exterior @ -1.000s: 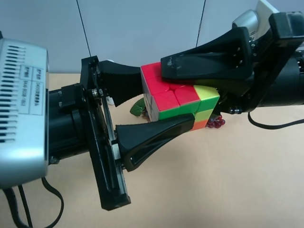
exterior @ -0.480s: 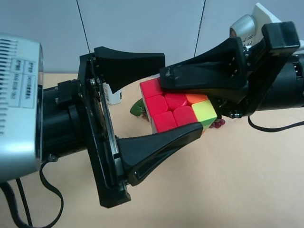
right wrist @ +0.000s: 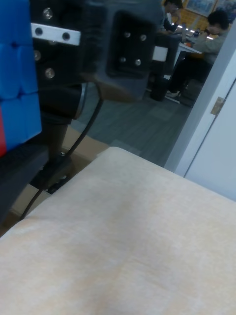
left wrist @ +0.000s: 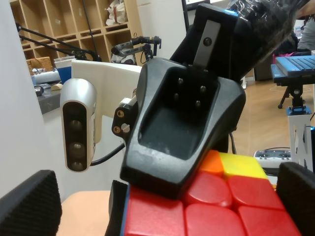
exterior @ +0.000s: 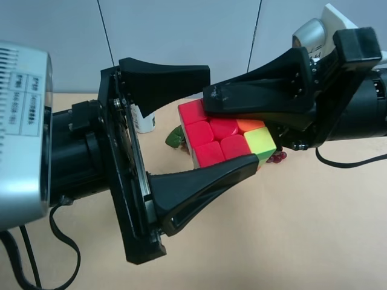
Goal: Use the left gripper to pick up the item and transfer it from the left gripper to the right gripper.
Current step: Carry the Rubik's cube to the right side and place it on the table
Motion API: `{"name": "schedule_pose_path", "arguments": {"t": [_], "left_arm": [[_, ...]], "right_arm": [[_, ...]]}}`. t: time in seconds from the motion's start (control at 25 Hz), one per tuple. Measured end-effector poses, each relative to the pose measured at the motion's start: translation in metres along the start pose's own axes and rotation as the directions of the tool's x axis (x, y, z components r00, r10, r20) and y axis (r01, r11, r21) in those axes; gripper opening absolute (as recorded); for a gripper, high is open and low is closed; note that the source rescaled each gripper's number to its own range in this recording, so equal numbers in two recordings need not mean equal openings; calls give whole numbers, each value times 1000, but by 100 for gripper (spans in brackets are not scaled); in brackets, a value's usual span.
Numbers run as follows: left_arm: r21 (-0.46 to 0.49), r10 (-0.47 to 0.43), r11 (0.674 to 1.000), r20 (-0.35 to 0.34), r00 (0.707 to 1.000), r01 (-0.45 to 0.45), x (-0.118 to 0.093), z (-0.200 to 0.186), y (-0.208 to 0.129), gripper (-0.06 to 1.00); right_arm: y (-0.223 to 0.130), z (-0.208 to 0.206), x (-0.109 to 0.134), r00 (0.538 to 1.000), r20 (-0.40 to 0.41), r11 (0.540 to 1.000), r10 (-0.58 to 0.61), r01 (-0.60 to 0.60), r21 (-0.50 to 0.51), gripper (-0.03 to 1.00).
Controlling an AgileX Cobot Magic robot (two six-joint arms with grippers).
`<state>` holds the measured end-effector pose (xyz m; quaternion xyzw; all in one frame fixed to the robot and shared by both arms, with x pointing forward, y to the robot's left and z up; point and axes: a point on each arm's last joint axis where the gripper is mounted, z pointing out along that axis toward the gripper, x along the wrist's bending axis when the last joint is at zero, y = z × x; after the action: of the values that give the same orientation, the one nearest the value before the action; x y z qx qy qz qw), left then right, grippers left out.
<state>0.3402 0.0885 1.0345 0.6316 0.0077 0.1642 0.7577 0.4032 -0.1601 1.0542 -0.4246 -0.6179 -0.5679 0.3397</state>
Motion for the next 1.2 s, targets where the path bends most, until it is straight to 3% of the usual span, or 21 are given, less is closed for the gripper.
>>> {"name": "schedule_pose_path", "arguments": {"t": [0.72,1.2], "left_arm": [[20,-4,1000,-3,1000,4,-5,-16,0,71],[118,20,993,-67,998,-12,-3,-36,16,72]], "right_arm": [[0,0,0,1000,0,1000,1,-1,0,1],[0,0,0,1000,1,1000,2,-2,0,1]]}}
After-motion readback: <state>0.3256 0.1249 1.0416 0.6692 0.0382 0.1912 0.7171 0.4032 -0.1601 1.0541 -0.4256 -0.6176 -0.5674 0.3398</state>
